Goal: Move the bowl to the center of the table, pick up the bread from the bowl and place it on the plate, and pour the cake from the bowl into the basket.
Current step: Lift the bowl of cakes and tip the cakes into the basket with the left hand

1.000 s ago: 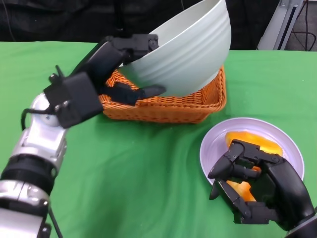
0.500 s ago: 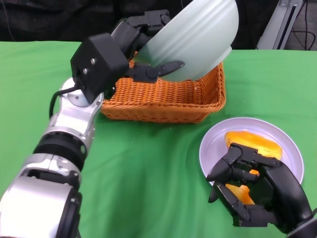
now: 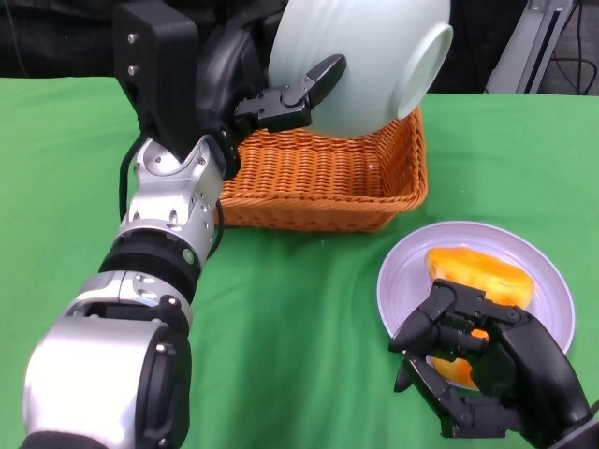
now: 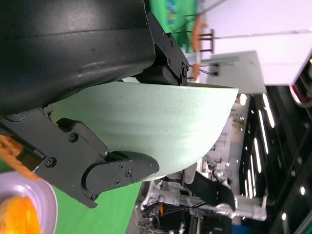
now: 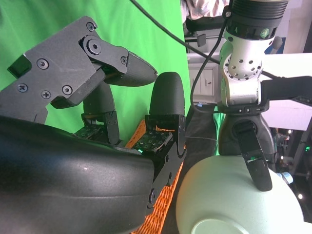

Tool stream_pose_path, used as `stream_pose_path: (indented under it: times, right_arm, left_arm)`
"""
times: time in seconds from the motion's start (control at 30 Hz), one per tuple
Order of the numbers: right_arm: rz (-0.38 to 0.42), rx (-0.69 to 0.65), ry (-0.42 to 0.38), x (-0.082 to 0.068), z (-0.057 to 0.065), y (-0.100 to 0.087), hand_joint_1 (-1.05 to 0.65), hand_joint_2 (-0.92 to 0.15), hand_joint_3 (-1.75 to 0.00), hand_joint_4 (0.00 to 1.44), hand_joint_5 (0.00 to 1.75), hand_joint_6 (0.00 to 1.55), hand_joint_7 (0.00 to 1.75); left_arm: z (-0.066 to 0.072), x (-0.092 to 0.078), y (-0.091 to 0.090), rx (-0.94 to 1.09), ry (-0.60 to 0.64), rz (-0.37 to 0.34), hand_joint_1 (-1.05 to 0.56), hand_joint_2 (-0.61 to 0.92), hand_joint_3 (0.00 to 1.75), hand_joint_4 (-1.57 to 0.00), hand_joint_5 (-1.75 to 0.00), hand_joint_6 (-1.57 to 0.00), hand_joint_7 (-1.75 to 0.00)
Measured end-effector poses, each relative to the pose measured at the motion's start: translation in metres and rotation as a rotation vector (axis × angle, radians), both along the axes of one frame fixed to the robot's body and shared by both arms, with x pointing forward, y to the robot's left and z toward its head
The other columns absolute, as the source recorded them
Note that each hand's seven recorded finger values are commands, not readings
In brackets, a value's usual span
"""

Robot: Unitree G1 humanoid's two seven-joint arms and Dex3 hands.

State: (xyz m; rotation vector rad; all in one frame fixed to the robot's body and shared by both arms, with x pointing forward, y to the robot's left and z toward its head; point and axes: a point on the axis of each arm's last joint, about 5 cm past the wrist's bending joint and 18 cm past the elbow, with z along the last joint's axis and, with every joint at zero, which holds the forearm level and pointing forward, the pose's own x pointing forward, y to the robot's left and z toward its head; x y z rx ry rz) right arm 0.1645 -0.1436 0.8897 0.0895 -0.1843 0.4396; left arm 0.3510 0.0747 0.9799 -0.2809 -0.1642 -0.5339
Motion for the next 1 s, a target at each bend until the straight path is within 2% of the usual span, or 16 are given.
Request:
stream_pose_path:
  times: [0.13,0.33,0.6,0.67,0.73,0.9,1.0]
  right_arm:
    - [-0.001,-0.003,0.003,-0.001,-0.001,0.0,-0.07,-0.52,-1.0,0.62,1.5,0.63,1.23]
    - [0.005,-0.007,0.003,-0.001,-0.001,-0.001,-0.07,-0.51,-1.03,0.63,1.5,0.63,1.24]
    - [0.009,-0.009,0.004,-0.002,-0.001,-0.001,-0.08,-0.5,-1.04,0.62,1.5,0.63,1.25]
    - [0.009,-0.009,0.004,-0.002,-0.001,-0.001,-0.08,-0.5,-1.04,0.62,1.51,0.63,1.25]
    - [0.009,-0.009,0.004,-0.002,-0.001,-0.001,-0.09,-0.5,-1.04,0.62,1.5,0.63,1.25]
    - [0.009,-0.009,0.003,-0.002,-0.001,-0.001,-0.08,-0.5,-1.04,0.62,1.5,0.62,1.25]
    - [0.008,-0.009,0.002,-0.002,-0.001,-0.001,-0.08,-0.5,-1.04,0.61,1.51,0.62,1.26]
  left_arm:
    - [-0.004,0.001,-0.001,-0.072,0.11,0.004,-0.17,0.66,0.94,-0.81,-1.66,-0.74,-1.43]
    - [-0.01,0.0,-0.003,-0.191,0.251,0.023,-0.12,0.64,1.03,-0.83,-1.61,-0.84,-1.33]
    - [-0.02,-0.002,-0.005,-0.269,0.389,0.039,-0.12,0.66,1.08,-0.79,-1.68,-0.79,-1.44]
    - [-0.022,-0.002,-0.005,-0.287,0.42,0.039,-0.16,0.73,0.95,-0.8,-1.69,-0.79,-1.47]
    - [-0.023,-0.003,-0.004,-0.303,0.453,0.036,-0.17,0.74,0.91,-0.83,-1.67,-0.81,-1.46]
    - [-0.026,-0.003,-0.002,-0.362,0.539,0.045,-0.17,0.74,0.92,-0.87,-1.64,-0.79,-1.48]
    - [-0.026,-0.003,-0.002,-0.409,0.591,0.04,-0.18,0.75,0.91,-0.84,-1.68,-0.75,-1.54]
